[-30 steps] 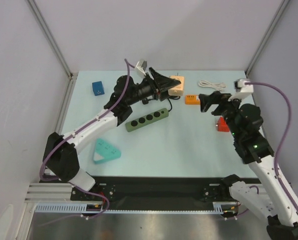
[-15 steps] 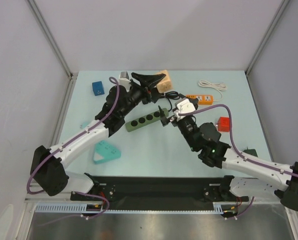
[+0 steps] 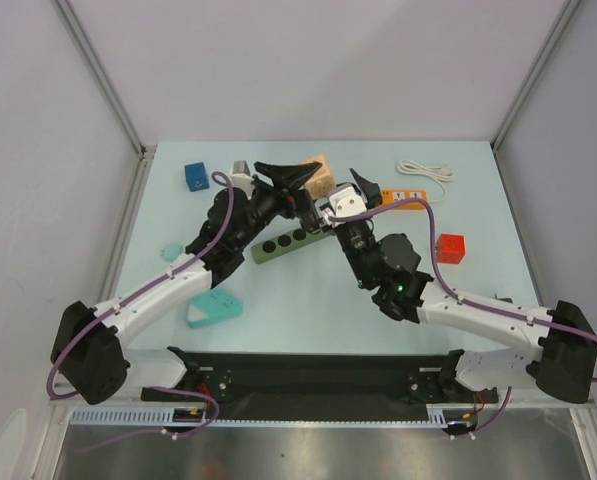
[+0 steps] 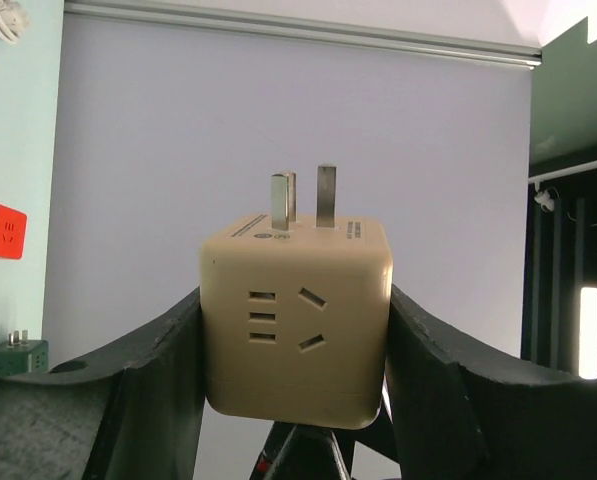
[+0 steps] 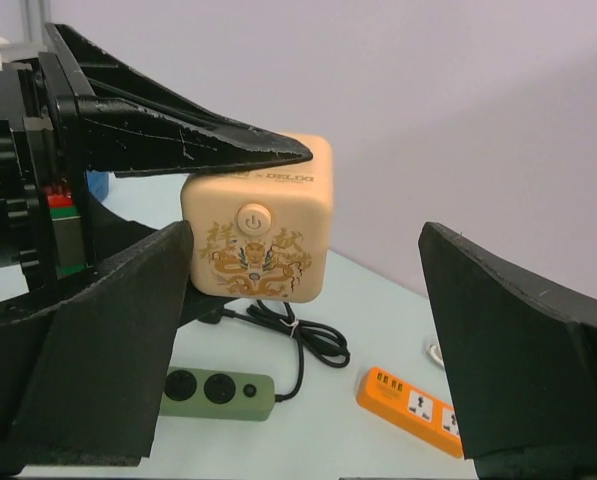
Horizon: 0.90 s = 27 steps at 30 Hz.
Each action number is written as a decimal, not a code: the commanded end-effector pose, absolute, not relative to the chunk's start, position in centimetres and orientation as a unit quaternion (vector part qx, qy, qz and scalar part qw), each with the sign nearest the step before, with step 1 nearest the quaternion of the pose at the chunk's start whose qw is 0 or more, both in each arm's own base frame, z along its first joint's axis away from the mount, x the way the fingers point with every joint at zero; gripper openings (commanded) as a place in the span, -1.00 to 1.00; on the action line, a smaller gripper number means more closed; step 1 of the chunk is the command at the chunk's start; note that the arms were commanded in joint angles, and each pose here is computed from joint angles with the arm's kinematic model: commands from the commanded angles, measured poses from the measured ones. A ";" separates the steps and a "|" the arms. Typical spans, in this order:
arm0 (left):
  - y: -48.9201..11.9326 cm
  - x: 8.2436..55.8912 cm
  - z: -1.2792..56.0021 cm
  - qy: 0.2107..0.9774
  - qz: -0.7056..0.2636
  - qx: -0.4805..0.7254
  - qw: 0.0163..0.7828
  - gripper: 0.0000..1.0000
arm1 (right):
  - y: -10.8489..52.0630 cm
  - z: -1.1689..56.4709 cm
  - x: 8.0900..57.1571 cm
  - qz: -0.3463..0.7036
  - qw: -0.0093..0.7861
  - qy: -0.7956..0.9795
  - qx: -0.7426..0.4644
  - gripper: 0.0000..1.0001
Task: Insert the plug
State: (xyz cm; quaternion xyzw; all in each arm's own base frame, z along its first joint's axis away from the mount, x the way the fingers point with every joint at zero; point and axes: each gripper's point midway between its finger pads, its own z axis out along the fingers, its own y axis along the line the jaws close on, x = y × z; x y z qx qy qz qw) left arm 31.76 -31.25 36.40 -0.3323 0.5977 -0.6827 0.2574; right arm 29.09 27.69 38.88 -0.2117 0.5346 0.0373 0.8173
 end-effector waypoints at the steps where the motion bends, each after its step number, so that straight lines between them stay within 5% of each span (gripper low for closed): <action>1: -30.1 30.3 40.7 0.553 -0.727 -0.310 0.265 -0.99 | 27.3 41.1 29.9 0.040 0.826 0.528 -0.191 1.00; 16: -29.9 30.3 39.8 0.573 -0.705 -0.310 0.279 -0.99 | 29.8 40.2 28.8 0.155 0.775 0.554 -0.262 0.89; 27: -29.4 30.6 39.8 0.568 -0.693 -0.334 0.292 -1.00 | 29.7 40.5 30.5 0.129 0.783 0.567 -0.222 0.94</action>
